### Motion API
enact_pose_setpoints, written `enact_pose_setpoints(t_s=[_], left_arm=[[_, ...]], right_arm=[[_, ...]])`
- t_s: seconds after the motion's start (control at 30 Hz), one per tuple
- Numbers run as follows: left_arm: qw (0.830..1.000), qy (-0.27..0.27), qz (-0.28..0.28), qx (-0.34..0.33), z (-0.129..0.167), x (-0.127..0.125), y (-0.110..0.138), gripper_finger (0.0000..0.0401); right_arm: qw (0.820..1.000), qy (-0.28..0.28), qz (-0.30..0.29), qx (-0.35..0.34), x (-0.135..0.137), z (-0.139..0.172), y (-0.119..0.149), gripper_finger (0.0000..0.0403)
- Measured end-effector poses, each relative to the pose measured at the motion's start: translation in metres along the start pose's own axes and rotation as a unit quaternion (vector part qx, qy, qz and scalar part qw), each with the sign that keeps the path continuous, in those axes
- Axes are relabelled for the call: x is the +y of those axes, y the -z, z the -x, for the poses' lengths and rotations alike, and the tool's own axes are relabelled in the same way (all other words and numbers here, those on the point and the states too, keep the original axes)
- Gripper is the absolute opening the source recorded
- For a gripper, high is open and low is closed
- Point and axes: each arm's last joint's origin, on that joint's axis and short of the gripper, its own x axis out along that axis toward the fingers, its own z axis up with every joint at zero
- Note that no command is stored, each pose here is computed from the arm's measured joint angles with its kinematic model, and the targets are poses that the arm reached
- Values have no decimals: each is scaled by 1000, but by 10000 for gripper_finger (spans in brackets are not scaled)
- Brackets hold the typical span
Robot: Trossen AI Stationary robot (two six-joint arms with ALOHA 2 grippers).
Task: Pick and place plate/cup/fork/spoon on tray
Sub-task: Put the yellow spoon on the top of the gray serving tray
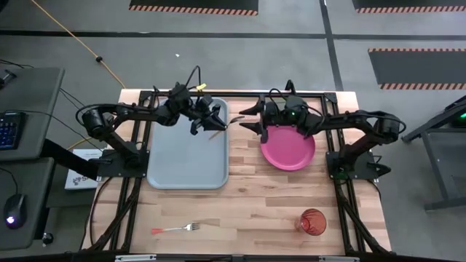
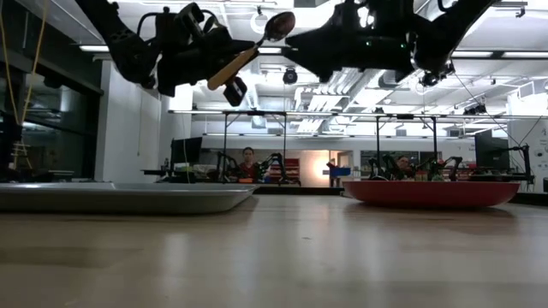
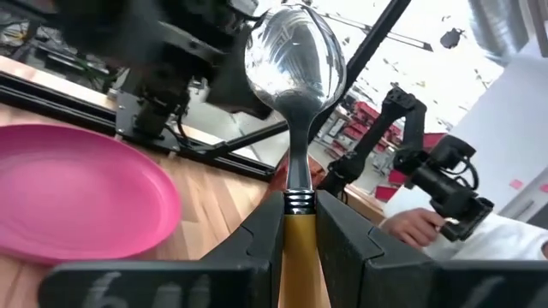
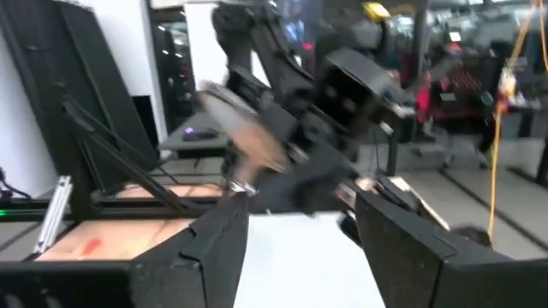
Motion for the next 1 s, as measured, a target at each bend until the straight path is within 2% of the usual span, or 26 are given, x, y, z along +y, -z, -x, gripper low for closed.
enact_pose_setpoints(t_s=[0.3,0.5,0.67,0.8,1.0], left_arm=[[1000,-2,4,0,-3,-1,2,46],[1000,-14,13,-1,-9,-2,5,46],[1000,-22,14,-5,-9,-2,5,46],[1000,-23,15,-6,-9,-2,5,46],[1000,-24,16,-2,-9,-1,6,46]], right_arm=[[997,0,64,-35,3,-6,-15,209],[997,-34,66,-10,4,-13,-20,209],[997,-41,70,3,6,-15,-18,204],[997,-39,73,1,5,-14,-18,172],[996,-39,83,3,5,-14,-18,73]])
